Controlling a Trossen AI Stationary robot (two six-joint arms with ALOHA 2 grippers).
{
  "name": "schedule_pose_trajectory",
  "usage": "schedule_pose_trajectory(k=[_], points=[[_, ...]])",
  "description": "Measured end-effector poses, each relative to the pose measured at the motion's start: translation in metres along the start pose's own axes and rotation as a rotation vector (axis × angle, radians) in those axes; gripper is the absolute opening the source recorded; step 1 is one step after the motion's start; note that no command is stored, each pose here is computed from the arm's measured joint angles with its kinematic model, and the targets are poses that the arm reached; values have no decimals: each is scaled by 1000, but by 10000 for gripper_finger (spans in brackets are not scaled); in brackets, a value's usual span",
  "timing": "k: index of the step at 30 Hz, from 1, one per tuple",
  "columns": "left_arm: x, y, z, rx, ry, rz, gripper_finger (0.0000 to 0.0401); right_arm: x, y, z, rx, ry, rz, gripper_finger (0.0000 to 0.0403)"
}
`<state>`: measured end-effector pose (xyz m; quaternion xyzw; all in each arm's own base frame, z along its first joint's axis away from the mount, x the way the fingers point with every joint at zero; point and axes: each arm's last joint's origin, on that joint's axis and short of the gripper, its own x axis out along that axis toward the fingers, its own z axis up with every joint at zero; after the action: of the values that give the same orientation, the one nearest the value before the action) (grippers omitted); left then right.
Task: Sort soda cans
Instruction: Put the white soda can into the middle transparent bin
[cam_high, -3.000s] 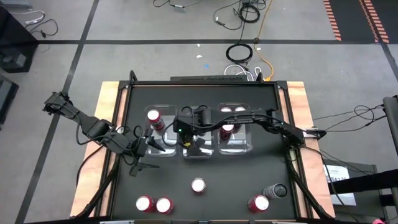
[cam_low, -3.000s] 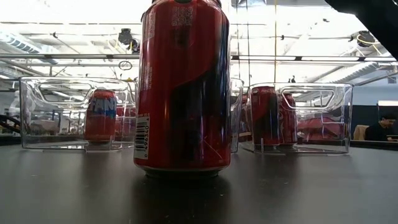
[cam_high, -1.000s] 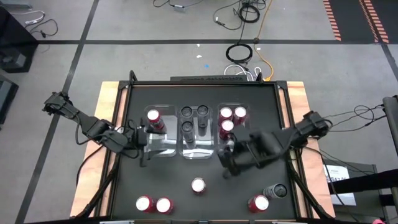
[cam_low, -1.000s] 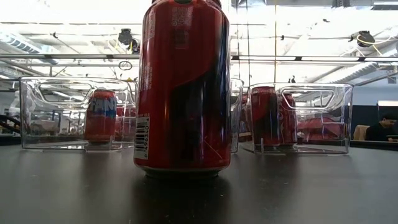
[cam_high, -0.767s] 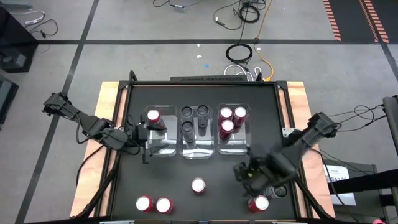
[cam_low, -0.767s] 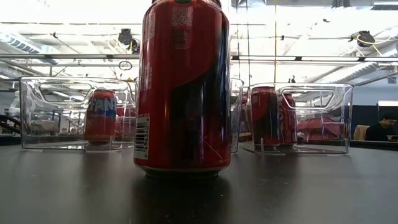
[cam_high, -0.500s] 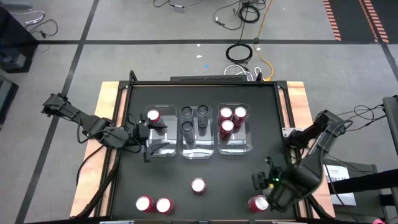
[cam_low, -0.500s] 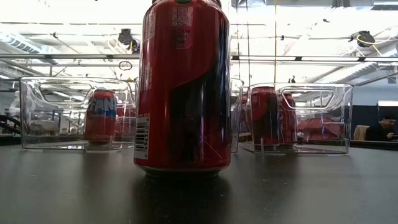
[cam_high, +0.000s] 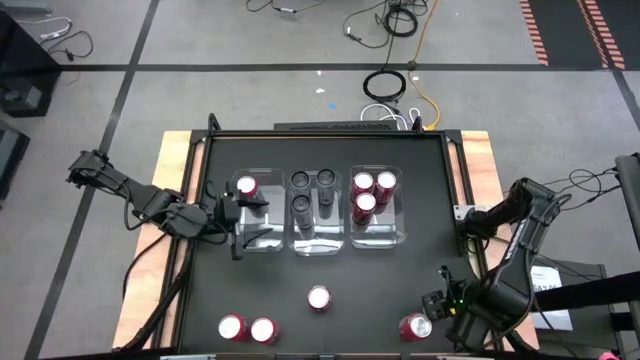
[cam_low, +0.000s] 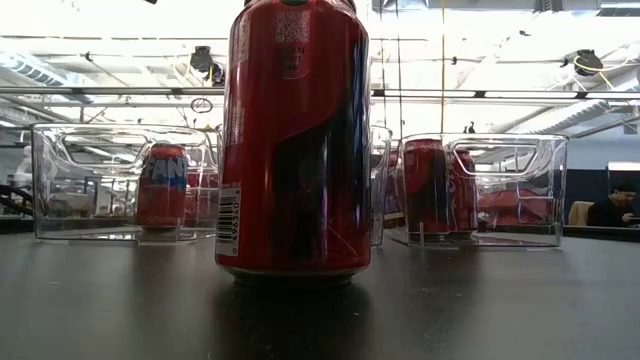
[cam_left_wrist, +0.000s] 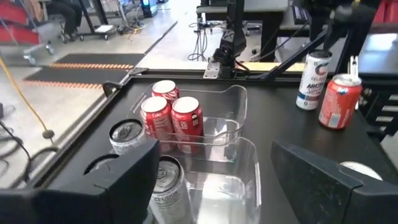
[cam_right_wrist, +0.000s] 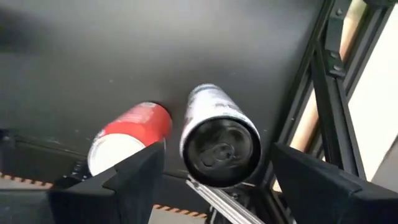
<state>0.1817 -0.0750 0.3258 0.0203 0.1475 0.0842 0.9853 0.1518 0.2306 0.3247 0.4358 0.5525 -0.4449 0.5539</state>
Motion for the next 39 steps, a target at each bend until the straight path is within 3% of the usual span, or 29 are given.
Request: schedule_pose_trajectory(k=[4,32,39], points=[[0,0,0,-52,0,0,316,8,-1,-3,-17,-7,0,288],[0,0,0,-90,0,-1,316,60,-3,-17,-67,34,14,287],[0,0,0,-90,0,-1,316,61,-4,-17,-65,44,4,253]])
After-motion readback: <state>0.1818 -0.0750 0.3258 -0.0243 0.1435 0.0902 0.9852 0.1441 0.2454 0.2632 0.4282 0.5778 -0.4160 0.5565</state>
